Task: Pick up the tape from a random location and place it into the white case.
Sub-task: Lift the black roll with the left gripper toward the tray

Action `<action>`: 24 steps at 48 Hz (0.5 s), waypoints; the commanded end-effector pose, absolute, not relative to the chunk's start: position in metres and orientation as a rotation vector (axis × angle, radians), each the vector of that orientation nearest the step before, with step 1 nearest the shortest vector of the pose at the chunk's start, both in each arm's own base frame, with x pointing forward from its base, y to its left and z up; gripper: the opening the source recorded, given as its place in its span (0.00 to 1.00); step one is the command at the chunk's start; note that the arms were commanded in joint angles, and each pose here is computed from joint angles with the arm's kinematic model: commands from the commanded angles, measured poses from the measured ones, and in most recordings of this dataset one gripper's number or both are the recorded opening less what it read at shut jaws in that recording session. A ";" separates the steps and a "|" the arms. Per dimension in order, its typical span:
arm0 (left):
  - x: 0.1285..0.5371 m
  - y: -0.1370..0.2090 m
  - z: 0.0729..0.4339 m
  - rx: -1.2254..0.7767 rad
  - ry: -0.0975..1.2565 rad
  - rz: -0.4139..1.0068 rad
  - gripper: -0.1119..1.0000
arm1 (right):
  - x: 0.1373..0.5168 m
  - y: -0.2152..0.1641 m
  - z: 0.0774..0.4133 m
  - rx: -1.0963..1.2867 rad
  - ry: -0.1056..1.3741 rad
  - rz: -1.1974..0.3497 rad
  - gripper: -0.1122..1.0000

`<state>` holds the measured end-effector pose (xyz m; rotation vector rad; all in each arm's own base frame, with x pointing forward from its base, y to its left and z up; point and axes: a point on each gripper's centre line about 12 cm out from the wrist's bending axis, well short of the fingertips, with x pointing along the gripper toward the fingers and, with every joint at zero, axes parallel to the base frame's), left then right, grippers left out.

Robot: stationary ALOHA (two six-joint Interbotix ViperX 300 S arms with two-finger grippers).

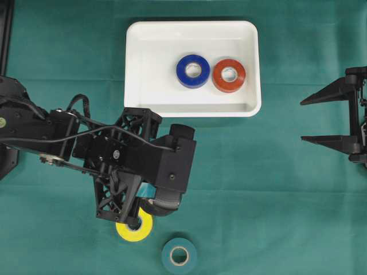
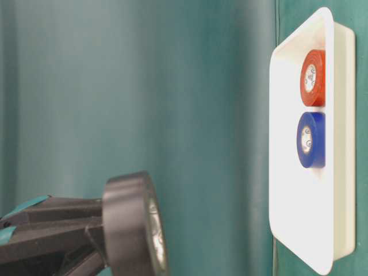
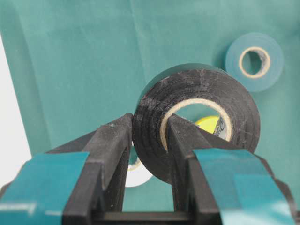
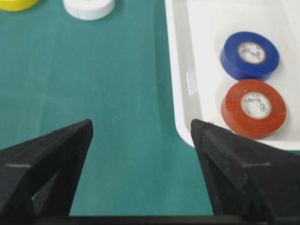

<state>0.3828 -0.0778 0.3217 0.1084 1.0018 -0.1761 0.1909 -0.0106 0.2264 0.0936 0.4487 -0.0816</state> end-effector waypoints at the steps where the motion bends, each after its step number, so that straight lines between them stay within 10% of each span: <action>1: 0.379 -0.078 0.343 0.108 0.945 -0.180 0.25 | 0.195 -0.010 0.234 0.091 0.430 -0.078 0.85; 24: 0.379 -0.078 0.343 0.108 0.945 -0.180 0.25 | 0.195 -0.010 0.234 0.093 0.432 -0.079 0.85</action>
